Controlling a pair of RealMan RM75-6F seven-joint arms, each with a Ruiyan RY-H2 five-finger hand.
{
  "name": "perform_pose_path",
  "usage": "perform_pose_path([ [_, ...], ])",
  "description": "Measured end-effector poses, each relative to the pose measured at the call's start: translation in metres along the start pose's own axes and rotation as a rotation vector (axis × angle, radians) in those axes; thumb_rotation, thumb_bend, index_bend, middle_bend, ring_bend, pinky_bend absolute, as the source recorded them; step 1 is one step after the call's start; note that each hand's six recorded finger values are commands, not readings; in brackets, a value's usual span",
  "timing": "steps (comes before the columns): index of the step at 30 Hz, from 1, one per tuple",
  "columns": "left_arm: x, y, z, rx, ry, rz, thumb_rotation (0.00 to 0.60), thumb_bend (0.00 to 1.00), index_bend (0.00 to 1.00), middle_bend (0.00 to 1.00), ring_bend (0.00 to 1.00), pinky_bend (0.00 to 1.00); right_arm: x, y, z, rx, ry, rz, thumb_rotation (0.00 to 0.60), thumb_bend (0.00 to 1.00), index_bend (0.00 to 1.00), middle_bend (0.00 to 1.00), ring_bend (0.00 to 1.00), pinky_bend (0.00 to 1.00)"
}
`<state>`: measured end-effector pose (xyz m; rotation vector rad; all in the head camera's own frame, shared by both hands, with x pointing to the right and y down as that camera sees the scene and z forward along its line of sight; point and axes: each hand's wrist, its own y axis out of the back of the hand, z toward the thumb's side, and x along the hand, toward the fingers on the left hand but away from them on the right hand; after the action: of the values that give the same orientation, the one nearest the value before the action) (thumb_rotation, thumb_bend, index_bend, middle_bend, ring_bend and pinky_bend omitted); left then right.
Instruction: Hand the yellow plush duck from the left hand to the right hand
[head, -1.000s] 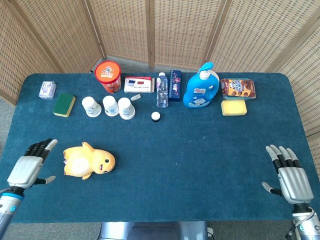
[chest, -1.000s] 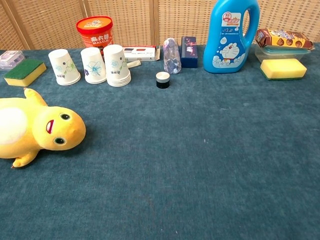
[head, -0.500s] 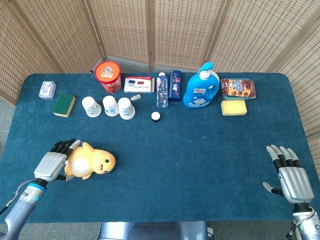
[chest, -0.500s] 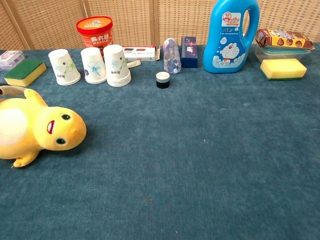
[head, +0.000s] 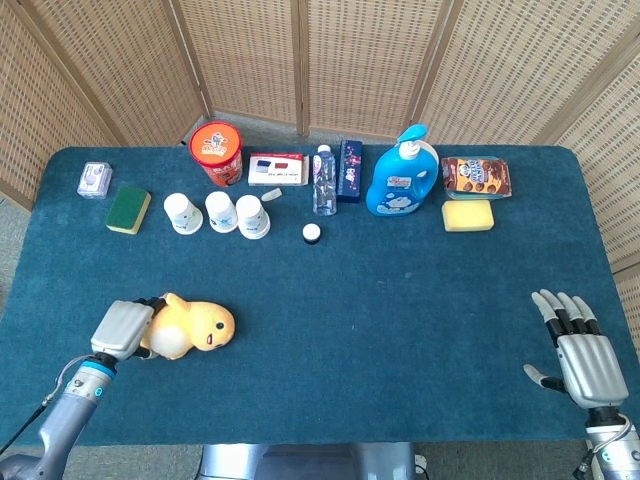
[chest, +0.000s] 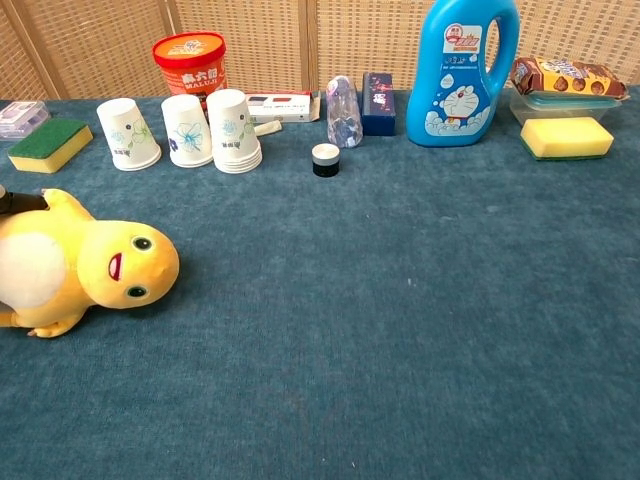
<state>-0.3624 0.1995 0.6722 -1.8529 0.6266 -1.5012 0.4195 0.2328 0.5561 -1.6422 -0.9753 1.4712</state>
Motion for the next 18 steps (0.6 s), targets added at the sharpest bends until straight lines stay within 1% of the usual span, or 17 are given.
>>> perform_pose_path([
  [5, -0.001, 0.009, 0.004, -0.068, -0.034, 0.062, 0.6, 0.22, 0.65, 0.66, 0.63, 0.82, 0.0, -0.003, 0.001, 0.003, 0.006, 0.009, 0.6, 0.0, 0.0, 0.0, 0.0, 0.0],
  [10, -0.007, 0.028, 0.01, -0.173, -0.108, 0.155, 0.6, 0.22, 0.65, 0.66, 0.63, 0.82, 0.001, -0.006, 0.006, -0.025, 0.023, 0.029, 0.6, 0.0, 0.0, 0.0, 0.0, 0.0],
  [14, -0.012, 0.045, 0.019, -0.238, -0.2, 0.221, 0.6, 0.22, 0.65, 0.66, 0.63, 0.82, -0.003, -0.011, 0.014, -0.1, 0.055, 0.071, 0.6, 0.0, 0.0, 0.0, 0.0, 0.0],
  [18, -0.013, 0.059, 0.033, -0.291, -0.308, 0.265, 0.6, 0.21, 0.65, 0.66, 0.63, 0.82, -0.011, -0.016, 0.026, -0.2, 0.103, 0.134, 0.6, 0.0, 0.0, 0.0, 0.0, 0.07],
])
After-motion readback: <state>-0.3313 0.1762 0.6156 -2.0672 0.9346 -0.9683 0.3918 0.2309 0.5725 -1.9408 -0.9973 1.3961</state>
